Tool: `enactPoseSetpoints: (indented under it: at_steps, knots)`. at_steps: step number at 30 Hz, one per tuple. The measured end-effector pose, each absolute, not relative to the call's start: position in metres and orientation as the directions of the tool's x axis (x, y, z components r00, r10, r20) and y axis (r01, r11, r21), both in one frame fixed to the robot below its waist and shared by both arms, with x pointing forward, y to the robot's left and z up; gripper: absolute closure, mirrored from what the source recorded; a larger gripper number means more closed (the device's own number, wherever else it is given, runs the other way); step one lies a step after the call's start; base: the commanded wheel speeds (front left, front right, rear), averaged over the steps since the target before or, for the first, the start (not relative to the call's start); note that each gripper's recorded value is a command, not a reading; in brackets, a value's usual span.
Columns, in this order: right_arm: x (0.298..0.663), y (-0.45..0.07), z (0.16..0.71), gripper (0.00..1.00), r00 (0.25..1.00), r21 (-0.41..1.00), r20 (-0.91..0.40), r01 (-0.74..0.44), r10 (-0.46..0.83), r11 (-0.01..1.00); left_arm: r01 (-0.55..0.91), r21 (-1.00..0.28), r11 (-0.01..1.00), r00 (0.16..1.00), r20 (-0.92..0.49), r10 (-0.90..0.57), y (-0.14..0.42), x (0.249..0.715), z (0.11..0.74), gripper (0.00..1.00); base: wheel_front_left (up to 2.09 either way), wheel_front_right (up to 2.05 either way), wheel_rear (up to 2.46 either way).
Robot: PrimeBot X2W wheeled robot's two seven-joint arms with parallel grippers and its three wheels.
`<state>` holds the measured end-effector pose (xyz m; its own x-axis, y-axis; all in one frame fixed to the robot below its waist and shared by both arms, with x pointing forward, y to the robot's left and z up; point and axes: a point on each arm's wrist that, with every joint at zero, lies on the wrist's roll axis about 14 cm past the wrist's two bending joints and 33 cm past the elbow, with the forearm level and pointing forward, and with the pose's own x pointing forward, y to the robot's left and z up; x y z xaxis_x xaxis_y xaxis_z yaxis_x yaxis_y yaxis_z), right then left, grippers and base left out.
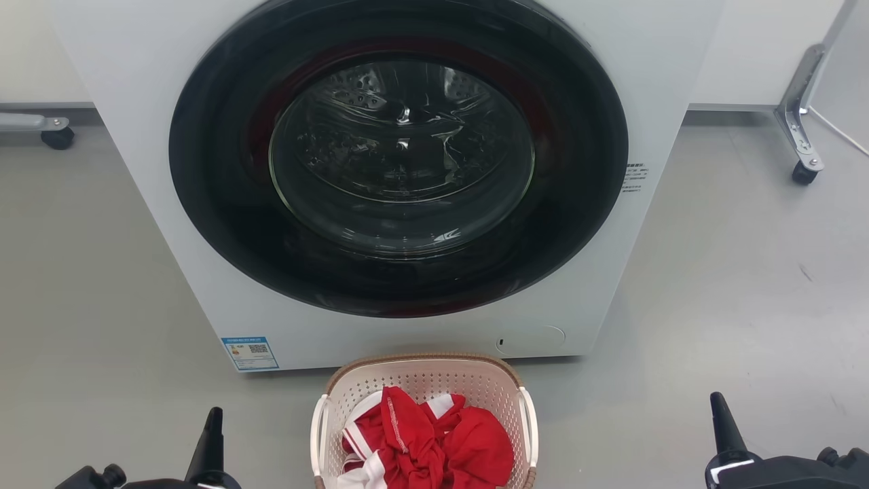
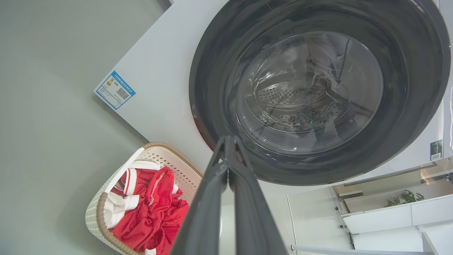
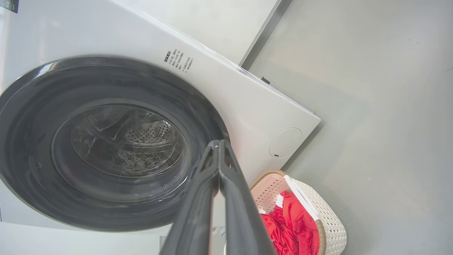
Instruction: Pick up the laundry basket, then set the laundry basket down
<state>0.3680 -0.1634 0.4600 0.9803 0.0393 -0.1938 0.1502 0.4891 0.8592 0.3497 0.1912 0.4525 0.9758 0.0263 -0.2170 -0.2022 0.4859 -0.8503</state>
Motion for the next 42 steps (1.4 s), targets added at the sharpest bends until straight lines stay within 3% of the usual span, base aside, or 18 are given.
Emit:
enactPoseSetpoints:
  at_steps: [35,42]
  knots:
    - [0.378,-0.204,0.478,1.0,0.995,0.995,-0.099,0.099,-0.021,0.004,-0.103,-0.994,0.021,0.994,-0.104,-0.019,0.192,0.377,0.476,1.0,0.0,0.0,0.0]
    - [0.381,-0.205,0.482,1.0,0.996,0.997,-0.083,0.083,-0.019,-0.005,-0.089,-0.996,0.0,0.996,-0.089,-0.021,0.191,0.379,0.479,1.0,0.0,0.0,0.0]
